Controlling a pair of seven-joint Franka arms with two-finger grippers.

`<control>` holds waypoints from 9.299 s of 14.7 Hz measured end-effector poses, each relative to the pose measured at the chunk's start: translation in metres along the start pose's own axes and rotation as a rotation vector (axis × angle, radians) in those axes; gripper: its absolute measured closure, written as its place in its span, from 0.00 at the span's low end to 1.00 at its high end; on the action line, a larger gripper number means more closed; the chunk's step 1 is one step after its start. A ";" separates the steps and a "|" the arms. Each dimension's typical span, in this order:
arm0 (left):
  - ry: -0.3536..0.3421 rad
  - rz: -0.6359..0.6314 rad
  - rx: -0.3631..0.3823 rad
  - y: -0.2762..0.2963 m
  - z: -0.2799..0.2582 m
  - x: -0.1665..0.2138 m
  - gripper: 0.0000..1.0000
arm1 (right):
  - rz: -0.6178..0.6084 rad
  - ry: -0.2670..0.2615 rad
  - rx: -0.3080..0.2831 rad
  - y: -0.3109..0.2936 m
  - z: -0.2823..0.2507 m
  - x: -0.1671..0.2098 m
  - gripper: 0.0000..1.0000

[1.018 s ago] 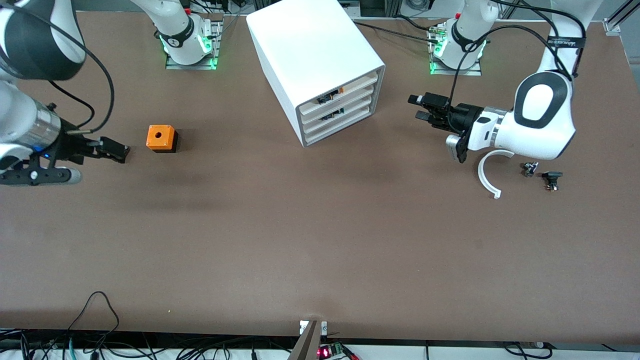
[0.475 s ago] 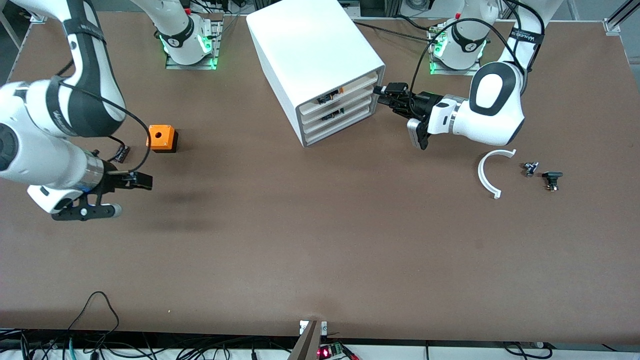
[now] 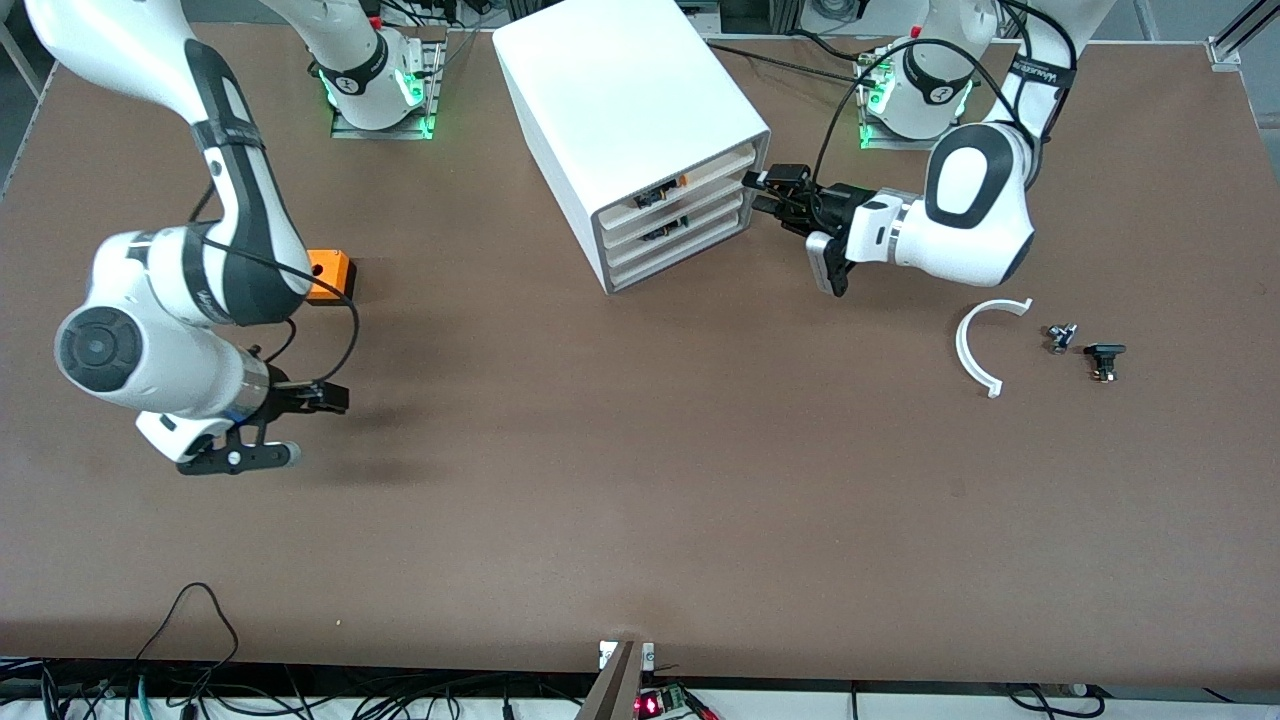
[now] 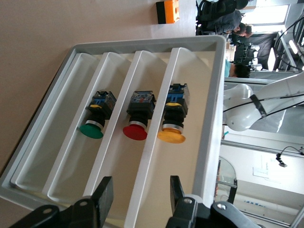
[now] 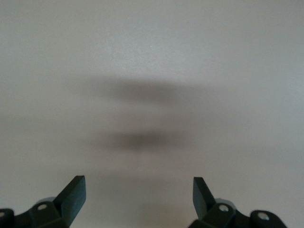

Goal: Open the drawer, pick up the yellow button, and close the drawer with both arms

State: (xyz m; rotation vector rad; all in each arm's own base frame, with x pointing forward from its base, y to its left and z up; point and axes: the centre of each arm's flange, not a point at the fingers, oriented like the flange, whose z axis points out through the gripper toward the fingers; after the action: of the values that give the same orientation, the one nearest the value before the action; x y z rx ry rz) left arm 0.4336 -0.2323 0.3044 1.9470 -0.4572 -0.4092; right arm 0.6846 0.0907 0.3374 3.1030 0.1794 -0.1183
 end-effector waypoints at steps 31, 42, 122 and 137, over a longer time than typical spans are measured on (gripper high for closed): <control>0.079 0.104 -0.065 -0.028 0.031 -0.014 0.90 | 0.330 0.082 0.052 -0.229 -0.015 -0.021 0.00; 0.067 0.172 -0.005 -0.081 -0.081 0.048 0.85 | 0.696 0.138 0.148 -0.339 -0.086 -0.057 0.00; 0.439 -0.856 0.976 0.125 0.169 0.051 0.00 | 0.137 -0.050 0.083 0.012 0.092 0.039 0.55; 0.536 -0.896 0.978 0.174 0.094 0.085 0.00 | 0.052 -0.014 0.083 0.054 0.139 0.028 0.42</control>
State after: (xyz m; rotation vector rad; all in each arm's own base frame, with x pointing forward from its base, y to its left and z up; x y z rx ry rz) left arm 0.4398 -0.4133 0.4196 3.0299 0.7555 -0.1822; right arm 0.7084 0.0350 0.1982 3.1856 0.0964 -0.1502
